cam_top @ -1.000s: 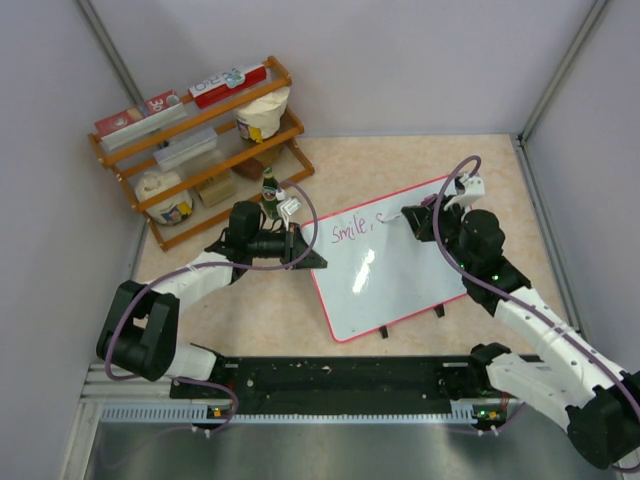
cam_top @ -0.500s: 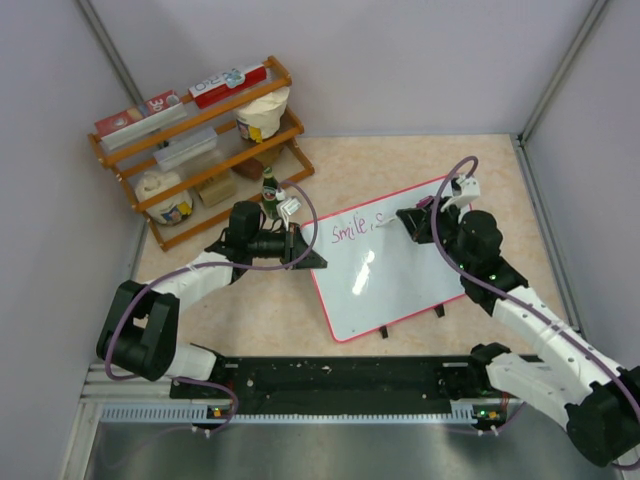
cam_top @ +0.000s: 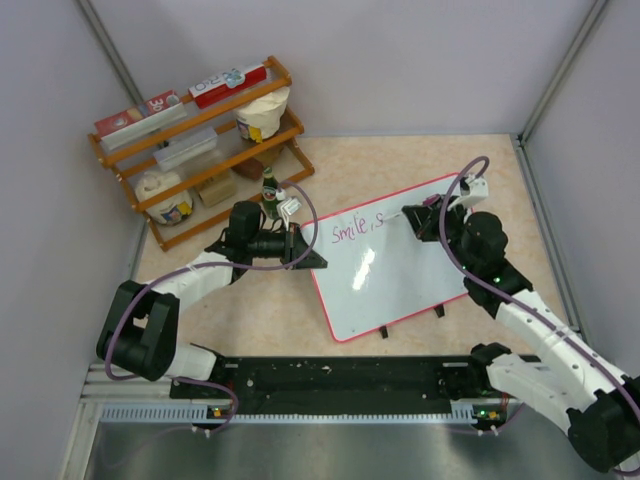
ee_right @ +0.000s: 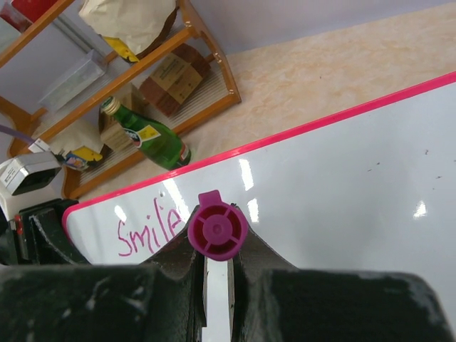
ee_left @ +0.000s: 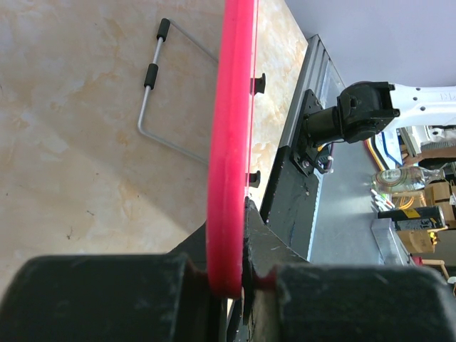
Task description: Write a sentence on the whiteboard
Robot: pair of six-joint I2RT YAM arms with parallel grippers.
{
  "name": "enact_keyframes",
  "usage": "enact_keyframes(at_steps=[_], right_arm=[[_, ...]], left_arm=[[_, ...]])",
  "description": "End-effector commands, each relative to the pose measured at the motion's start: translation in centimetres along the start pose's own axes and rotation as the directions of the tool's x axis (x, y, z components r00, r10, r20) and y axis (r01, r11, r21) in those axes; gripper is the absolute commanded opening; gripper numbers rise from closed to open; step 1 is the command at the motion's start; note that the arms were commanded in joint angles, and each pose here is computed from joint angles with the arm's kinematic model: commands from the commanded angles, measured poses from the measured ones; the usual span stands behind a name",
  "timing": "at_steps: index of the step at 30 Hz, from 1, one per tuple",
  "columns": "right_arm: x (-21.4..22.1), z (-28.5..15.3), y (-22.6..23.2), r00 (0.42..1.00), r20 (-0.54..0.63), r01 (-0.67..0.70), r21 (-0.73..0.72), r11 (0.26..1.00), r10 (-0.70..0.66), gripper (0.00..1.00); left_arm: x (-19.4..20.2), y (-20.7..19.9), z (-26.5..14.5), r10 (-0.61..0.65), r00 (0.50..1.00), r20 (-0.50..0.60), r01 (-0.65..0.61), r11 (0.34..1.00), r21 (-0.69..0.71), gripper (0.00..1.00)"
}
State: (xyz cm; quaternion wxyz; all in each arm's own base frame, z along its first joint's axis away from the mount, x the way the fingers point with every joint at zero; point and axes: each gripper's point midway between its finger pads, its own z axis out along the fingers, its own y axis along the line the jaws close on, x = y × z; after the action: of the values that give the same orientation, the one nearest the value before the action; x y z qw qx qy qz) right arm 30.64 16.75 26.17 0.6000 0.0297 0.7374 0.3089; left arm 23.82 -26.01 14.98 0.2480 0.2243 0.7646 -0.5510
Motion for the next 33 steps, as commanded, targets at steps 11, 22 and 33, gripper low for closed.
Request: enact_keyframes(at_steps=[11, 22, 33], right_arm=[[-4.6, 0.4, 0.2, 0.993, 0.122, 0.006, 0.026, 1.0, -0.009, 0.0], [-4.7, 1.1, 0.3, 0.993, 0.117, 0.004, 0.029, 1.0, -0.007, 0.0], [-1.8, 0.8, -1.3, 0.999, 0.039, 0.028, 0.064, 0.998, -0.03, 0.0]], left_arm=[[4.9, 4.2, 0.4, 0.068, 0.991, -0.117, -0.085, 0.986, -0.146, 0.0], [5.0, 4.3, 0.4, 0.067, 0.991, -0.12, -0.084, 0.986, -0.147, 0.0], [4.9, 4.3, 0.4, 0.07, 0.99, -0.119, -0.087, 0.985, -0.146, 0.0]])
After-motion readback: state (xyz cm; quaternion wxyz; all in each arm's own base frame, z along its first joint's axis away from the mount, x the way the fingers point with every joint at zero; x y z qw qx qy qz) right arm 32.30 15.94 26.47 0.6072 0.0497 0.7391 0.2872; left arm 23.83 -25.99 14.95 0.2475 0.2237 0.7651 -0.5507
